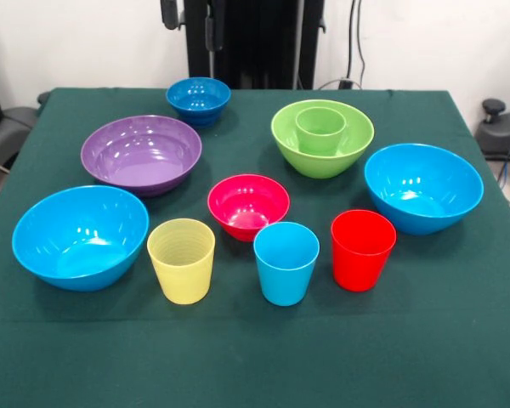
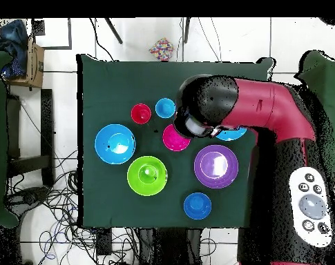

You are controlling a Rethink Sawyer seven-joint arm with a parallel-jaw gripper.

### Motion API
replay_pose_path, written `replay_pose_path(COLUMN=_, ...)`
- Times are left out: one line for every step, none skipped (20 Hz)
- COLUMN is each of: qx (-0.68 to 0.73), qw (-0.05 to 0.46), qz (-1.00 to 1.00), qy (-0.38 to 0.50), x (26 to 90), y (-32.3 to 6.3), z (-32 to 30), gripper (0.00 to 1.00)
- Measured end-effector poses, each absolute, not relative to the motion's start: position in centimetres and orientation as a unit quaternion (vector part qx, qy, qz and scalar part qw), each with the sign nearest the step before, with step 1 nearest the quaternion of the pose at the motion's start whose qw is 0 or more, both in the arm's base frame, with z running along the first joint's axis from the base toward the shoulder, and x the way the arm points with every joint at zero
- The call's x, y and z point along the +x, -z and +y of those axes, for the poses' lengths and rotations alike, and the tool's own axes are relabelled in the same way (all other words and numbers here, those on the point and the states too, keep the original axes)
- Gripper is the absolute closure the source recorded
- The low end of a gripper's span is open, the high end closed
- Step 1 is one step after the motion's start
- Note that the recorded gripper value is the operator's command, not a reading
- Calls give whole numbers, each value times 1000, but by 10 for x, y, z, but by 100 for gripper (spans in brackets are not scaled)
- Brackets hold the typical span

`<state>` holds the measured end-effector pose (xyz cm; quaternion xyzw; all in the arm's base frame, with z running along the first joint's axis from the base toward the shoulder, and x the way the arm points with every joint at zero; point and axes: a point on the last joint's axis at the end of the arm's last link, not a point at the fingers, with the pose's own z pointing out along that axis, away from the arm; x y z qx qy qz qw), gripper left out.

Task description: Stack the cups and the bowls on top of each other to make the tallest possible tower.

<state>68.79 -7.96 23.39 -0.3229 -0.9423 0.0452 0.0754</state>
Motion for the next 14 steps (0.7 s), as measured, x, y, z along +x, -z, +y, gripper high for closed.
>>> replay_pose_path(qx=-322, qw=75, qz=-943, qy=-46, x=688, y=-234, z=-80, gripper=0)
replay_pose_path(qx=-321, qw=74, qz=-943, qy=-47, x=688, y=-234, z=-80, gripper=0)
replay_pose_path(qx=-320, qw=73, qz=-943, qy=-49, x=689, y=-234, z=-80, gripper=0)
replay_pose_path(qx=-318, qw=70, qz=-944, qy=-51, x=691, y=-233, z=-81, gripper=0)
replay_pose_path(qx=-317, qw=70, qz=-944, qy=-52, x=692, y=-232, z=-82, gripper=0)
replay_pose_path(qx=-317, qw=69, qz=-945, qy=-52, x=693, y=-231, z=-82, gripper=0)
replay_pose_path(qx=-316, qw=70, qz=-945, qy=-53, x=696, y=-228, z=-83, gripper=0)
replay_pose_path(qx=-316, qw=71, qz=-945, qy=-53, x=697, y=-226, z=-84, gripper=0)
replay_pose_path(qx=-316, qw=71, qz=-945, qy=-53, x=698, y=-225, z=-84, gripper=0)
replay_pose_path(qx=-316, qw=72, qz=-945, qy=-53, x=699, y=-224, z=-84, gripper=0)
replay_pose_path(qx=-315, qw=73, qz=-945, qy=-55, x=700, y=-220, z=-86, gripper=0)
replay_pose_path(qx=-314, qw=74, qz=-945, qy=-56, x=700, y=-218, z=-86, gripper=0)
replay_pose_path(qx=-313, qw=74, qz=-945, qy=-57, x=699, y=-217, z=-87, gripper=0)
replay_pose_path(qx=-313, qw=75, qz=-945, qy=-58, x=699, y=-216, z=-87, gripper=0)
